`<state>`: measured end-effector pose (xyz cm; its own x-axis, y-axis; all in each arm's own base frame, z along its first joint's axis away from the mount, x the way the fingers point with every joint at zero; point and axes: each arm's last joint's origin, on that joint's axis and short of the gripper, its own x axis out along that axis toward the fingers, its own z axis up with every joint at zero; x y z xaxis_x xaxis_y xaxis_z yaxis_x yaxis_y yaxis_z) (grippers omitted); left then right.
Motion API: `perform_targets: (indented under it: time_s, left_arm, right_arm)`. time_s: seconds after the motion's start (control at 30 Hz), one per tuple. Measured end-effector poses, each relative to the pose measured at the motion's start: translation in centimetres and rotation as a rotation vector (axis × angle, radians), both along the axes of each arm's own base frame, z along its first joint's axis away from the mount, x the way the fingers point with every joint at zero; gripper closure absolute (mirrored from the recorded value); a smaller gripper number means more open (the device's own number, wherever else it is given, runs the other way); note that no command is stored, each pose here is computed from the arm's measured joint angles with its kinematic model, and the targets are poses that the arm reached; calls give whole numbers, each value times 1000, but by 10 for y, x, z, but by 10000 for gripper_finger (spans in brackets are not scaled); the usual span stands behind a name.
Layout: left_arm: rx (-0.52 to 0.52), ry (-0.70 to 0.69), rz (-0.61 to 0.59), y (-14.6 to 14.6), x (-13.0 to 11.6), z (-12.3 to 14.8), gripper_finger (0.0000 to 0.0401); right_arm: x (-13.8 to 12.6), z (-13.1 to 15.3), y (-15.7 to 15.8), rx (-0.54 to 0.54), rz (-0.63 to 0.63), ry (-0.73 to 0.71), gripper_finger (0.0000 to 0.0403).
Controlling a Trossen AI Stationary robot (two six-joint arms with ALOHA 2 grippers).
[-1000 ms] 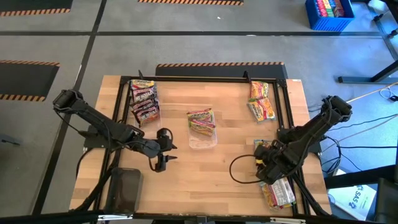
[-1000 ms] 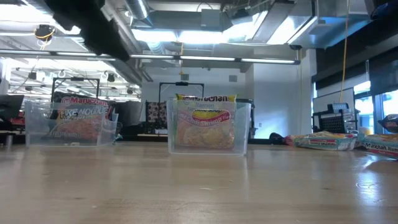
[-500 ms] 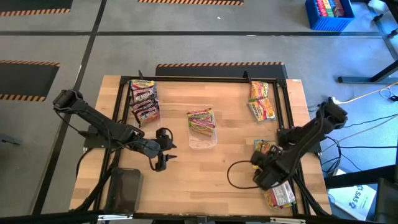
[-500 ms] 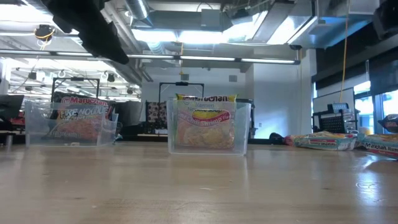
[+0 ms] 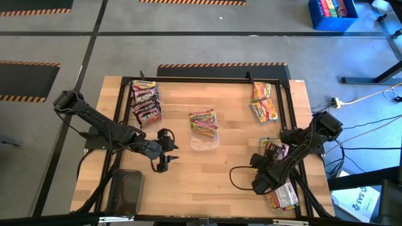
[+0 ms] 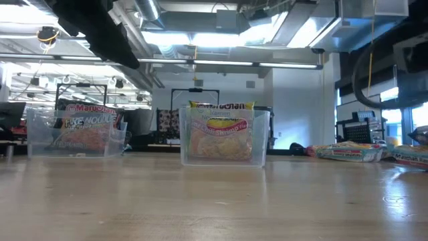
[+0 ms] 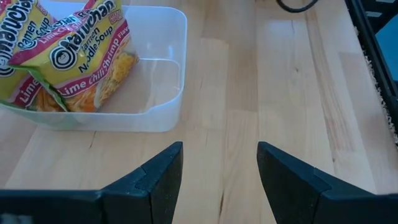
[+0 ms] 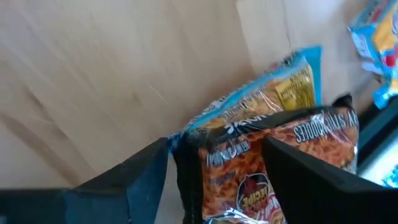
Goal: Sort Maruchan noodles
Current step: Put the black noodle pack into the left transparent bin
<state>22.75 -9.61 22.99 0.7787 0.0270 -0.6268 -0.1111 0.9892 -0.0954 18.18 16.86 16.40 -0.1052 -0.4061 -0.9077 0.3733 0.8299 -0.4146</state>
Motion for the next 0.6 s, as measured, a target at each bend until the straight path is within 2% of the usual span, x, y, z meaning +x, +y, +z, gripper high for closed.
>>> perform_targets:
  time_s: [0.13,0.4,0.47,0.6]
  left_arm:
    - [1,0,0,0,0,0,202]
    - [2,0,-1,0,0,0,202]
    - [7,0,-5,0,0,0,202]
    - [22,1,-16,0,0,0,202]
  right_arm:
    - [-2,1,-1,-4,-2,26,211]
    - [-1,6,0,-5,14,57,381]
    - [-1,7,0,-1,21,60,395]
    - [2,11,2,11,47,57,397]
